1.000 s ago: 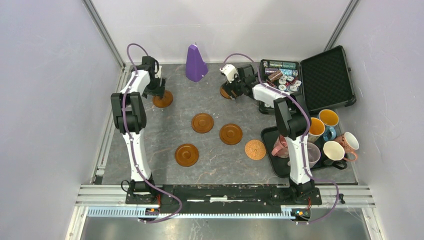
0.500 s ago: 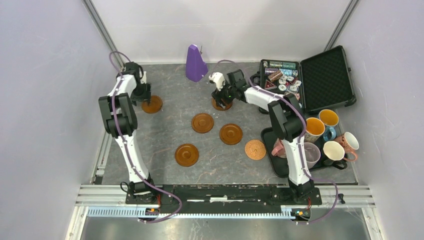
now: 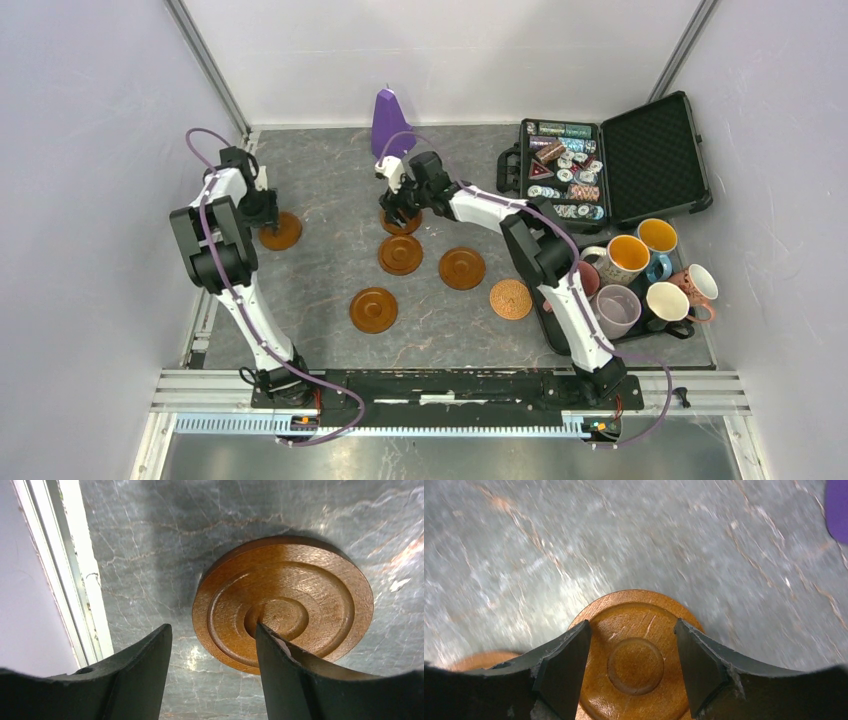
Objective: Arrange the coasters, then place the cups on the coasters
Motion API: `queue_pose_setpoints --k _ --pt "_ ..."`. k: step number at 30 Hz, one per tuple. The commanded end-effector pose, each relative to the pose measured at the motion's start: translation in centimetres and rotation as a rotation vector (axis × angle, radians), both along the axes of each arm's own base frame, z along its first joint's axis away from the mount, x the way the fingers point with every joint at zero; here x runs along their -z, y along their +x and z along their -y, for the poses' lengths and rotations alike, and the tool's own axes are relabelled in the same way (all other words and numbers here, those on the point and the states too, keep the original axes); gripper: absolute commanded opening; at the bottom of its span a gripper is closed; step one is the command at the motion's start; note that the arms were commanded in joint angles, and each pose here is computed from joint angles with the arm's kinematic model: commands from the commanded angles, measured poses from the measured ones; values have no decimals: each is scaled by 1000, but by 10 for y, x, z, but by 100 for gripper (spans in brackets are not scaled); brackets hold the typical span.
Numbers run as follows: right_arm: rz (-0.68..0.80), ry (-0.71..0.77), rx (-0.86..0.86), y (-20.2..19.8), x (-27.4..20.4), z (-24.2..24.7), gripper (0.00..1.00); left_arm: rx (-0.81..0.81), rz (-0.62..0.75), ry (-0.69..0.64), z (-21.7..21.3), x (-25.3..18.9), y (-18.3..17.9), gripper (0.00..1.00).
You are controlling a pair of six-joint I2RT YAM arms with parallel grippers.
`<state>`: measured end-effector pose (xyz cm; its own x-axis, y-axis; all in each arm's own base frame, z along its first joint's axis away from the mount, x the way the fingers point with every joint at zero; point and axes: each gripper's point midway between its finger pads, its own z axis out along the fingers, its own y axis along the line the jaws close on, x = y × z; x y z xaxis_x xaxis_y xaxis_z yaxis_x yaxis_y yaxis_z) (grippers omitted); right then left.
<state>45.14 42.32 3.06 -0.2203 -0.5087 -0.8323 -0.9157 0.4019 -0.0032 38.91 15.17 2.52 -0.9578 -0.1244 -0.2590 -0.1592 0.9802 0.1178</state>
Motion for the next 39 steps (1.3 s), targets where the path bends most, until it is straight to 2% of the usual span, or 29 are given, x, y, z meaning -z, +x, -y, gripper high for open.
queue_pose_setpoints --k 1,9,21,27,34,39 --pt "-118 24 -37 -32 34 -41 70 61 -14 -10 -1 -6 -17 69" --pt "-121 109 -79 -55 32 -87 70 77 -19 -51 7 0 -20 68" --pt "-172 242 -108 -74 29 -132 68 38 20 -169 22 6 3 65" --pt "-174 308 -137 -79 20 -149 68 51 22 -181 26 4 11 64" --pt "-122 379 -184 -82 -27 -156 69 48 34 -200 32 9 27 64" --pt "-49 416 -196 -78 -77 -146 75 21 61 -207 29 9 45 64"
